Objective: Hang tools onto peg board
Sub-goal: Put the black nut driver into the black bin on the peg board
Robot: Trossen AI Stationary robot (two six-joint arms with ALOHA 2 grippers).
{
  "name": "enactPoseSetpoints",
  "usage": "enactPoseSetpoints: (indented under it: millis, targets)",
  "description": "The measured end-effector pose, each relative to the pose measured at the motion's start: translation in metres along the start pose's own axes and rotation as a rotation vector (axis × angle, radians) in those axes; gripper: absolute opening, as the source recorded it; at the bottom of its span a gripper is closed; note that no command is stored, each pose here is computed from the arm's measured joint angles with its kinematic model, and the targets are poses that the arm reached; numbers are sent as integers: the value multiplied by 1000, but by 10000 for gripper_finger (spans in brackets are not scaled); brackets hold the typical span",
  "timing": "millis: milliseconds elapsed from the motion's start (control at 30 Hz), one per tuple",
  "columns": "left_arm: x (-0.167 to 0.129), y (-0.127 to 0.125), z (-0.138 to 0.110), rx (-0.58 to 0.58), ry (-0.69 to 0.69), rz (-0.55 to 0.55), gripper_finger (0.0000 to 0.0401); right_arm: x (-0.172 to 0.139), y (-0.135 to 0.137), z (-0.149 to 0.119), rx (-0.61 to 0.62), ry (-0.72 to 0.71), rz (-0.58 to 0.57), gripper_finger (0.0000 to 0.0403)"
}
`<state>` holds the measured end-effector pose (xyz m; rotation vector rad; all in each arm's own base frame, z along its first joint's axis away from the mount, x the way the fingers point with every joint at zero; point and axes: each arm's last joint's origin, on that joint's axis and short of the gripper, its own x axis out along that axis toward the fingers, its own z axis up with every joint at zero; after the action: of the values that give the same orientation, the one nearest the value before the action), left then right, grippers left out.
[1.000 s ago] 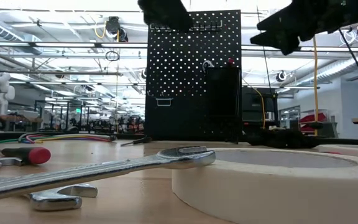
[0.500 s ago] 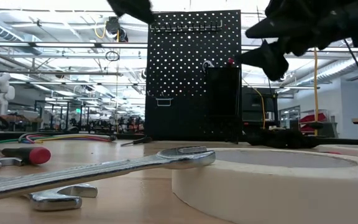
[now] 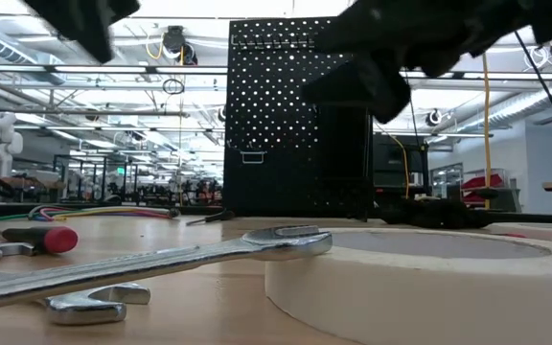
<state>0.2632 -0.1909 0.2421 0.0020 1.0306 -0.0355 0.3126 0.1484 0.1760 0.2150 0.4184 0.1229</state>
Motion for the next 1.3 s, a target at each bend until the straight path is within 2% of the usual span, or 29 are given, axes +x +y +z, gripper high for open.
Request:
enactPoseSetpoints:
  millis: [133, 233, 300, 433, 533, 600, 733, 867, 1300]
  targets:
    - [12, -14, -8, -23, -115, -94, 139, 15, 19, 2, -39, 53, 16, 267]
    - [18, -18, -6, -33, -233, -144, 139, 12, 28, -2, -51, 187, -52, 267]
    - [24, -15, -5, -53, -285, -101, 138, 4, 29, -4, -44, 280, -151, 267]
    - [39, -10, 4, 1, -360, -3, 138, -15, 27, -12, -5, 440, -255, 267]
    - [55, -4, 15, 21, -411, 24, 138, -24, 28, -24, 1, 522, -289, 266]
    - [67, 1, 21, 36, -429, 22, 138, -27, 29, -32, 4, 563, -271, 262]
    - [85, 8, 28, 66, -443, -27, 138, -31, 34, -41, -20, 565, -244, 252]
    - [97, 13, 30, 61, -434, -47, 138, -34, 40, -44, -78, 525, -272, 235]
    - [101, 33, 44, 103, -493, -29, 138, -38, 35, -53, -111, 597, -341, 155]
